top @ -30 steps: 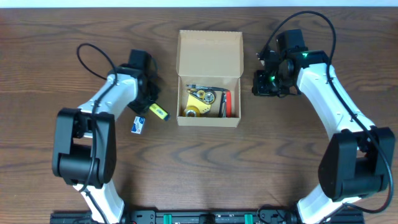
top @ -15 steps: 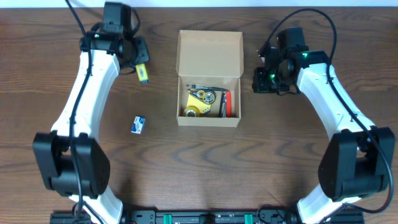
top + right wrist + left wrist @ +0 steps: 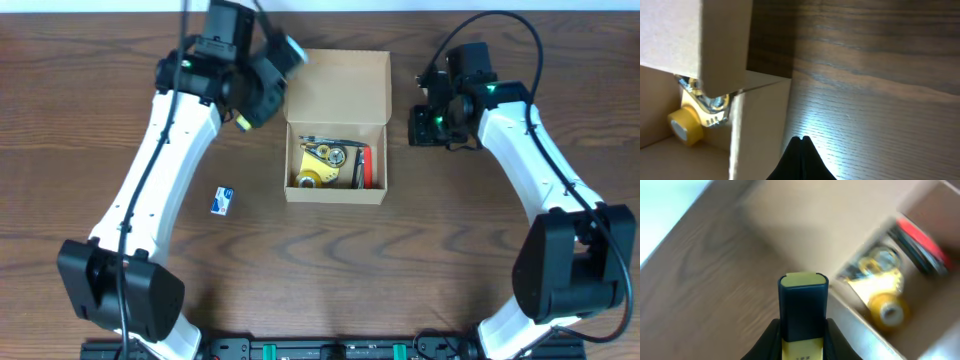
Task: Pack container
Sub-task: 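Lift the highlighter and carry it with the left gripper to the box, then lower the highlighter into the box and open the left gripper, then retract the left gripper and move it over the blue STAPLES box, then lower the left gripper onto the STAPLES box and grasp it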
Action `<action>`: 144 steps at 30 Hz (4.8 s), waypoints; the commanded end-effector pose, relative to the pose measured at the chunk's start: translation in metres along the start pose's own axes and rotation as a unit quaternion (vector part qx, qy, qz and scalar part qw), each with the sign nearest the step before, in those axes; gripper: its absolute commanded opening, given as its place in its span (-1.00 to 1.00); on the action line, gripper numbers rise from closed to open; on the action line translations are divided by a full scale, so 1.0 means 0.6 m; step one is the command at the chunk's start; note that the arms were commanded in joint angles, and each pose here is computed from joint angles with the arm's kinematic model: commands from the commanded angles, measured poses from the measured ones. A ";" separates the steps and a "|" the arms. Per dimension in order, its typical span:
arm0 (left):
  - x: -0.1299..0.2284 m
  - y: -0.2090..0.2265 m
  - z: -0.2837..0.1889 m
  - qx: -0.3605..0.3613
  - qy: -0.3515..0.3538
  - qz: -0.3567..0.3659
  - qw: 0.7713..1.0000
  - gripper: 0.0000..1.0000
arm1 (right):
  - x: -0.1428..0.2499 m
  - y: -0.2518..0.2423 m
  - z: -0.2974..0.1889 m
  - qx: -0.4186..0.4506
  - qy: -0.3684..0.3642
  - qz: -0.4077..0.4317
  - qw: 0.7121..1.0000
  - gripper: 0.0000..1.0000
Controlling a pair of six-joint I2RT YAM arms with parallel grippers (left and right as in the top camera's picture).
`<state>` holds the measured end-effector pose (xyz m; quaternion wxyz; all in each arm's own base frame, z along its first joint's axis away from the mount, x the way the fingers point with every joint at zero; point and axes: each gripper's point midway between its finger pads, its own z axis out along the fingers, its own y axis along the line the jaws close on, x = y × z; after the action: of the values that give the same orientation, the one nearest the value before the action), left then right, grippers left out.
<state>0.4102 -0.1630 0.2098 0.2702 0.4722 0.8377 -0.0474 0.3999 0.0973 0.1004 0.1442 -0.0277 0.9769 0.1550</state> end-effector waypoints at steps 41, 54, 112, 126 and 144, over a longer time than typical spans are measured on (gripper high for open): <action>0.005 -0.233 0.221 0.225 0.026 0.344 0.911 -0.88 | -0.035 -0.048 -0.170 0.035 -0.115 -0.053 0.991 -0.97; -0.004 -0.229 0.232 0.213 0.028 0.308 0.927 0.11 | -0.029 -0.048 -0.169 0.036 -0.107 -0.062 0.992 -0.98; 0.349 -0.082 0.050 0.004 0.213 -0.316 0.925 -0.07 | -0.009 -0.046 -0.165 0.029 -0.084 -0.046 0.995 -0.97; 0.416 -0.102 0.114 -0.051 0.211 -0.395 0.893 0.06 | -0.007 -0.046 -0.164 0.028 -0.081 -0.041 0.995 -0.97; 0.410 -0.086 0.135 -0.072 0.174 -0.403 0.896 0.12 | -0.004 -0.046 -0.164 0.028 -0.077 -0.041 0.996 -0.97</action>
<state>0.3011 -0.0327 0.0105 0.1116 0.0801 0.9904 -0.0132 0.3761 0.0427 0.1709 0.2115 -0.0554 0.9683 0.1206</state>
